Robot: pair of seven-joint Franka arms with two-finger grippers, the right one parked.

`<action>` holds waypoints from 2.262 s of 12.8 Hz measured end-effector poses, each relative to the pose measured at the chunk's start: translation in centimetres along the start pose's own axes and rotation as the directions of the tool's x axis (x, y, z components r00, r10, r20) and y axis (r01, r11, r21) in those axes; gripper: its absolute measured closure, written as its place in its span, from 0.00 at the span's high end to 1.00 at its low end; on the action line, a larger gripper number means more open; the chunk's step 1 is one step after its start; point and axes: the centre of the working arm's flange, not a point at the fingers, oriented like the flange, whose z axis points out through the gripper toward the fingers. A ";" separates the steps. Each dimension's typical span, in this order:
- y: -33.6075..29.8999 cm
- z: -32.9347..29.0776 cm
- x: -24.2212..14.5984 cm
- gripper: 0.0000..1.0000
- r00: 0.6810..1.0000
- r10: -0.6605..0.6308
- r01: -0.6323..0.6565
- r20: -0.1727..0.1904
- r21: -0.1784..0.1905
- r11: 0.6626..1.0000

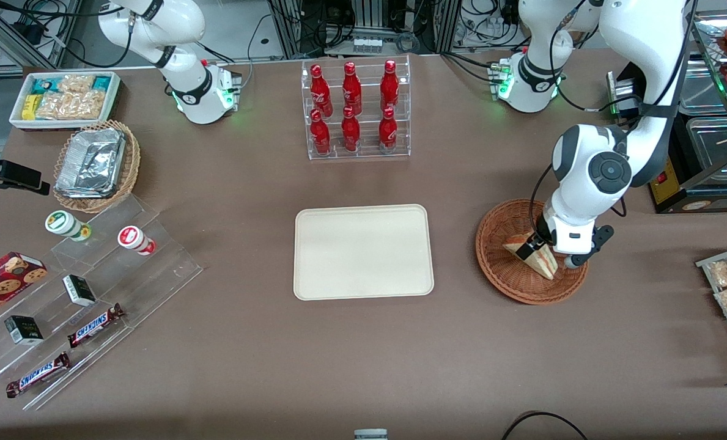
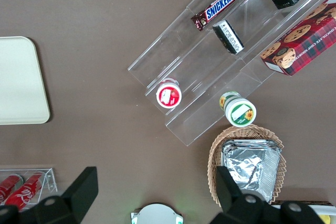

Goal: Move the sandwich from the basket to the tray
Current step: 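Close the left gripper on the wrapped sandwich, then lift the sandwich and carry it over the cream tray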

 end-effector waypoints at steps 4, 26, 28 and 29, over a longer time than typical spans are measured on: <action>-0.4 0.4 -0.2 1.00 1.000 -0.026 0.026 0.009 0.012 1.000; 2.2 -3.5 0.8 0.26 0.999 0.029 -0.032 0.024 0.107 0.994; 5.2 -8.4 -0.4 0.19 0.997 0.079 -0.080 0.014 0.106 0.991; 6.9 -9.9 -1.6 0.19 0.993 0.121 -0.121 0.004 0.094 0.988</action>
